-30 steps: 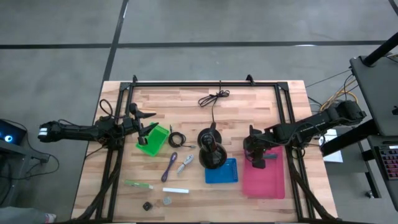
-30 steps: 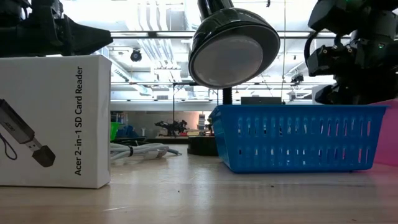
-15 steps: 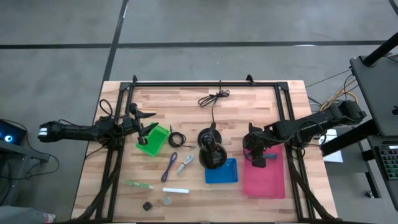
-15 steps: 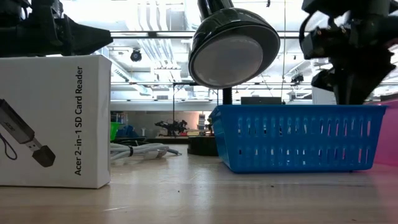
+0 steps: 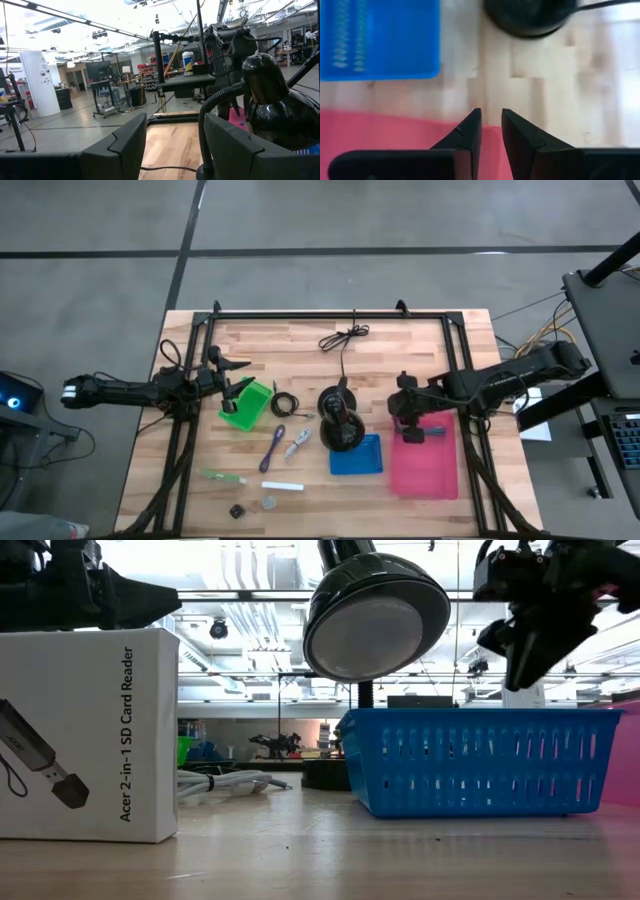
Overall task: Pick and place items into bin
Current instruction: Put the black charger cable into the pink bin
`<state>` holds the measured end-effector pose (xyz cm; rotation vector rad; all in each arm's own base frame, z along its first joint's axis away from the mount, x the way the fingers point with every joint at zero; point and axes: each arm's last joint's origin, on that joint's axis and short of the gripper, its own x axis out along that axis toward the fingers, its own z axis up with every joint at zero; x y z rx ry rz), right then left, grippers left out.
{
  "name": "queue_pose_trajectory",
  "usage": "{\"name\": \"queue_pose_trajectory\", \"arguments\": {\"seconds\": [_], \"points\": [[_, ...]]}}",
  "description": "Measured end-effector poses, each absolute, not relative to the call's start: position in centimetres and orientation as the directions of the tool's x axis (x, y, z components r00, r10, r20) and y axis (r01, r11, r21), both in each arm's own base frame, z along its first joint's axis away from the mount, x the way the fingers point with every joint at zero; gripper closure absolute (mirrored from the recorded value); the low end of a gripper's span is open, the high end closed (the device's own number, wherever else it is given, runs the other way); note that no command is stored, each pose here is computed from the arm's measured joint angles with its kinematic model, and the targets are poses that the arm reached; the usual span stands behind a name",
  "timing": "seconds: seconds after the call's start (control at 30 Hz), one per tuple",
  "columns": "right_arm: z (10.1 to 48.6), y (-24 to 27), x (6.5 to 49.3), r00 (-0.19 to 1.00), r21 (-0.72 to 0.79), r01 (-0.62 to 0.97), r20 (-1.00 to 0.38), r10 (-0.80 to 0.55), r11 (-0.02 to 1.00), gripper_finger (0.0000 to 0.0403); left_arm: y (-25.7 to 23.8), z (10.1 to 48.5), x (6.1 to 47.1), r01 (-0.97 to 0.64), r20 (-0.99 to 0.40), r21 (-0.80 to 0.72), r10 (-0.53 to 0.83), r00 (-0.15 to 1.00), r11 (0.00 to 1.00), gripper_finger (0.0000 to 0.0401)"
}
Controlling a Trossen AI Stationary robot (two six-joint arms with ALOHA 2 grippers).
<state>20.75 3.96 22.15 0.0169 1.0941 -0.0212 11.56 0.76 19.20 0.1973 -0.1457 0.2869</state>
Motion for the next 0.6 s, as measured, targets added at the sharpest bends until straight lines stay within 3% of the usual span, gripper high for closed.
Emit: {"name": "queue_pose_trajectory", "arguments": {"seconds": [0.27, 0.6], "points": [[24.6, 3.5, 19.2, 0.589, -0.013, 0.063, -0.807, -0.048, 0.998, 0.0339, 0.8, 19.2, 11.6, -0.294, 0.17, 0.172, 0.266, 0.949, 0.94, 0.0216], [26.3, 2.9, 17.7, 0.827, -0.105, 0.017, -0.557, -0.073, 0.994, 0.0339, 0.8, 19.2, 11.6, -0.294, 0.17, 0.172, 0.266, 0.949, 0.94, 0.0216]]}}
